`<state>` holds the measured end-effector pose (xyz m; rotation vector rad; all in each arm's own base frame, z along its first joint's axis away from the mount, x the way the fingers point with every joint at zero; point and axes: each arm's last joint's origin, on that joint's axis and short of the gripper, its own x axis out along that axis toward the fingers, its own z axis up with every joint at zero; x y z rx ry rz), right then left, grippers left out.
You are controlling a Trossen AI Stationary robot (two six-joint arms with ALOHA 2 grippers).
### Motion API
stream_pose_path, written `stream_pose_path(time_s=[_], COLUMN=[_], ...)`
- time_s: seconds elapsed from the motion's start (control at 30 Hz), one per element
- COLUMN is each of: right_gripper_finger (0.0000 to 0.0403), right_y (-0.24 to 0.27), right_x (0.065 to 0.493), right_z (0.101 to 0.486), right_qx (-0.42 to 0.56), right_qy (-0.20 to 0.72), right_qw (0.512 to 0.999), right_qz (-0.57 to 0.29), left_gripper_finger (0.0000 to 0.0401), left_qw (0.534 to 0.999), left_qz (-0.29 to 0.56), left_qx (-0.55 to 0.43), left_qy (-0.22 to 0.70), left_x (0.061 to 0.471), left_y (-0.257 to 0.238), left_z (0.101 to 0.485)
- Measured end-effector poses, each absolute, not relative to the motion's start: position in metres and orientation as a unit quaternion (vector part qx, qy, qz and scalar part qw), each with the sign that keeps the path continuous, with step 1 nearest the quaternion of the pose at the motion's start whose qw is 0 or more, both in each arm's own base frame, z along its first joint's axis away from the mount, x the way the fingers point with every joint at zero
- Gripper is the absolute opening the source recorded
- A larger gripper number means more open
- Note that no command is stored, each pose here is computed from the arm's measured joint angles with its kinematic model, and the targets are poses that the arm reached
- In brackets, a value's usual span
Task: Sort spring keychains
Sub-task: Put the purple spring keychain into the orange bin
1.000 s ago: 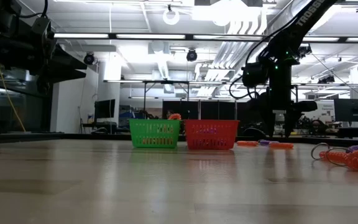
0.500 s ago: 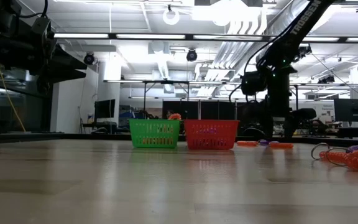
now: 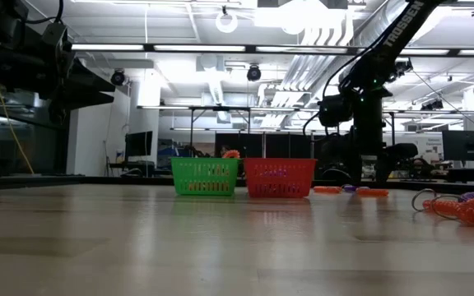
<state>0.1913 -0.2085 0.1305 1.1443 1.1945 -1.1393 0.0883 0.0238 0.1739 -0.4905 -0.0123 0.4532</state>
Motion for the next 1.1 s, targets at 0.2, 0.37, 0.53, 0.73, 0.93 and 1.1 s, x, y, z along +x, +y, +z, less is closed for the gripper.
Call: stream_pose_path(time_s=[0.2,0.37,0.53,0.73,0.93,1.1], right_gripper_finger=[0.0217,0.0183,0.0137,0.0086,0.0046,0.0025], right_y=[-0.2085,-0.2087,-0.2090,-0.2091,-0.2091,-0.2089], right_x=[0.1913,0.1915,0.1919,0.1921,0.1922,0.1922], right_z=[0.1299,0.1296,0.1296,0.1295,0.1293,0.1293], right_qx=[0.479,0.476,0.473,0.473,0.467,0.465], right_qy=[0.504,0.505,0.506,0.507,0.512,0.513], right_qw=[0.539,0.543,0.547,0.549,0.554,0.555], right_qz=[-0.476,-0.474,-0.470,-0.467,-0.462,-0.461], left_gripper_finger=[0.0126,0.0126,0.0126,0.0126,0.0126,0.0126], left_qw=[0.945,0.945,0.945,0.945,0.945,0.945], left_qz=[0.222,0.222,0.222,0.222,0.222,0.222], left_qx=[-0.241,-0.241,-0.241,-0.241,-0.241,-0.241], left_qy=[-0.006,-0.006,-0.006,-0.006,-0.006,-0.006], left_x=[0.0883,0.0883,0.0883,0.0883,0.0883,0.0883], left_y=[0.0237,0.0238,0.0237,0.0238,0.0238,0.0237], left_z=[0.1739,0.1739,0.1740,0.1739,0.1739,0.1740])
